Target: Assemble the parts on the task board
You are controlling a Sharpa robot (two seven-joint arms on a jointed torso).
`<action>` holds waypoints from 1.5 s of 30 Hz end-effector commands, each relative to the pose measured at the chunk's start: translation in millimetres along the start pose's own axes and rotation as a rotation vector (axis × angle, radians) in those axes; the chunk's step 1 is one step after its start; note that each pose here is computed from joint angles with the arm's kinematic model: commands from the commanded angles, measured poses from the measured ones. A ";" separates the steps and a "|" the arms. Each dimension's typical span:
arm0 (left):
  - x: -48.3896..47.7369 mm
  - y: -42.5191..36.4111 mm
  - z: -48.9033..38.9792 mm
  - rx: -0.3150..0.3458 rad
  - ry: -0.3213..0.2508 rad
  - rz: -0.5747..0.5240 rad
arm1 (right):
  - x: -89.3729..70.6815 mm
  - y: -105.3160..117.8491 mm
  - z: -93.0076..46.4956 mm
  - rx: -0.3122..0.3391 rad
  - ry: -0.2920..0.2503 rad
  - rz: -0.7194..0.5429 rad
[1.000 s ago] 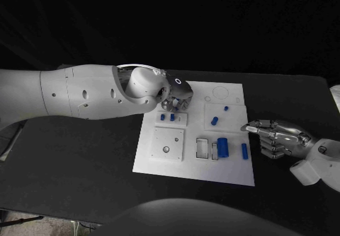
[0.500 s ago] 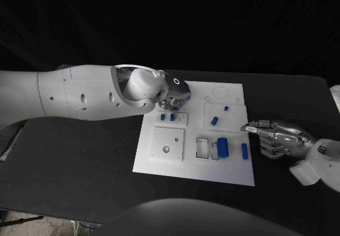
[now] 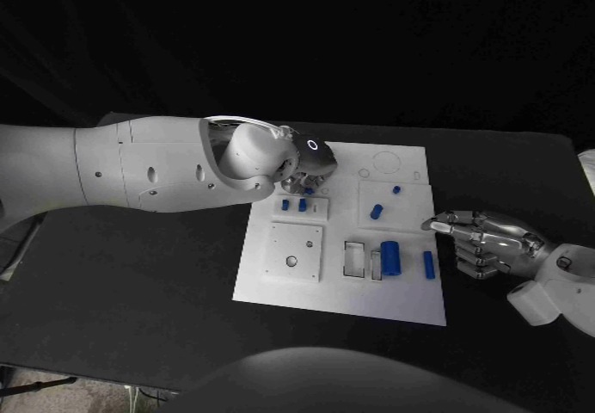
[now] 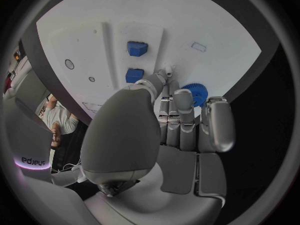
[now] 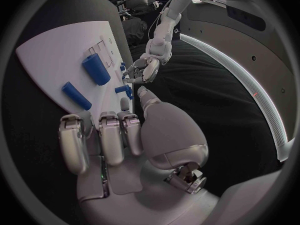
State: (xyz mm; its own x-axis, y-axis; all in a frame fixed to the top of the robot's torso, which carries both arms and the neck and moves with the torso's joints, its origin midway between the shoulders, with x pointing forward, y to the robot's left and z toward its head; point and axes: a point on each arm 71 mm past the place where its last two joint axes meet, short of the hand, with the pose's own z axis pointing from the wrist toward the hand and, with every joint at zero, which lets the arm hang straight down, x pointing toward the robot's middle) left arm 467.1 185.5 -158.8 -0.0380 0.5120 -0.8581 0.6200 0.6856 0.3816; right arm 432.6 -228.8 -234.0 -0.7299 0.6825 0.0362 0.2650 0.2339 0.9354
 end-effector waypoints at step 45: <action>8.7 28.4 -22.9 0.009 -0.342 -0.417 | -2.2 -1.0 -3.9 -0.009 -0.007 0.002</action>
State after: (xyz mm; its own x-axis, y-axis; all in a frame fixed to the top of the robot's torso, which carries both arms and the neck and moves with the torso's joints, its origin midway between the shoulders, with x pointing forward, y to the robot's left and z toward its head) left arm 467.6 221.7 -156.3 -0.0313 0.1884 -0.9816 0.5933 0.7939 0.1334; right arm 431.8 -234.1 -234.1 -0.7215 0.6916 0.0334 0.2680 0.2344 0.9345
